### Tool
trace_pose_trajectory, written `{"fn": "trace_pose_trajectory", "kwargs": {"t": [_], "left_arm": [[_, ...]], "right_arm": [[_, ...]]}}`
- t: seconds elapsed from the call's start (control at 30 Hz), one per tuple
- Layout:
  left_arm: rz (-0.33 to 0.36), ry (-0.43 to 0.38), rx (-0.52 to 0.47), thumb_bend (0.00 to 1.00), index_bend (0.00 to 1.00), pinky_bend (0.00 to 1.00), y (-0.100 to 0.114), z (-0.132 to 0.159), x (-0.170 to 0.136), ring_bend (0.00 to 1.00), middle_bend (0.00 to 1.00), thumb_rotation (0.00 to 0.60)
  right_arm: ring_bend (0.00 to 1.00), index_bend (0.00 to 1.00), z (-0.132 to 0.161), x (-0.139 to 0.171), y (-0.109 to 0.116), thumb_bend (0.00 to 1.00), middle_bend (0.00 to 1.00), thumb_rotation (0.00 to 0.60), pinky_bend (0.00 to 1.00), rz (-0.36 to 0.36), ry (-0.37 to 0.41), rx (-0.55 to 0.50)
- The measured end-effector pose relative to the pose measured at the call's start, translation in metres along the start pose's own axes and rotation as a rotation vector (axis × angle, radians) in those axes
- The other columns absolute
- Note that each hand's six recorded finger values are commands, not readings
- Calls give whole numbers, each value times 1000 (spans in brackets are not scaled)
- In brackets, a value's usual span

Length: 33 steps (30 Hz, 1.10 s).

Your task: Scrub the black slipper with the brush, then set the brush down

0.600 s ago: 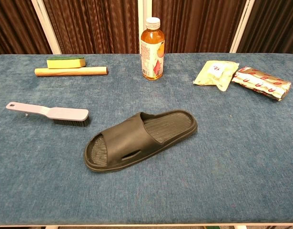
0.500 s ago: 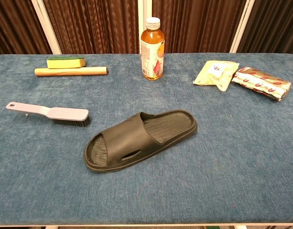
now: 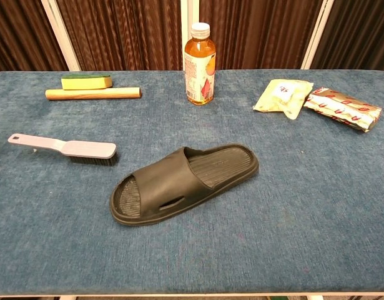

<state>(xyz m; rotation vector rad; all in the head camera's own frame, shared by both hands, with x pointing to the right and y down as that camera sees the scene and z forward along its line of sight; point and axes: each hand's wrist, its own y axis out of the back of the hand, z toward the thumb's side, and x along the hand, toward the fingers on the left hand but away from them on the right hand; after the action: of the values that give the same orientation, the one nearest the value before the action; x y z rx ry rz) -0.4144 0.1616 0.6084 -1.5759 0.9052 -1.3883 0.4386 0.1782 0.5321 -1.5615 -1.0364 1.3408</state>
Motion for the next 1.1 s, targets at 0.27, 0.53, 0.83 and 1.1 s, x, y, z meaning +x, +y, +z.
{"fn": "trace_pose_trajectory", "kwargs": {"t": [0.27,0.53,0.83,1.1], "left_arm": [[-226,-116,40,0,296,228,-34,39,65,145,250,600],[-400,-79,85,0,364,283,-77,57,108,226,336,600],[-477,-17,129,27,456,378,-103,65,114,344,453,600],[-500,-3,123,59,527,450,-113,73,118,403,530,600]], "right_arm": [[20,66,-1,-2,3,117,164,600,37,-4,11,3],[20,66,-10,3,3,120,164,600,36,-3,-11,0],[20,66,-17,8,1,116,164,600,36,-3,-33,-7],[20,66,-19,11,1,118,164,600,35,-6,-43,-9]]}}
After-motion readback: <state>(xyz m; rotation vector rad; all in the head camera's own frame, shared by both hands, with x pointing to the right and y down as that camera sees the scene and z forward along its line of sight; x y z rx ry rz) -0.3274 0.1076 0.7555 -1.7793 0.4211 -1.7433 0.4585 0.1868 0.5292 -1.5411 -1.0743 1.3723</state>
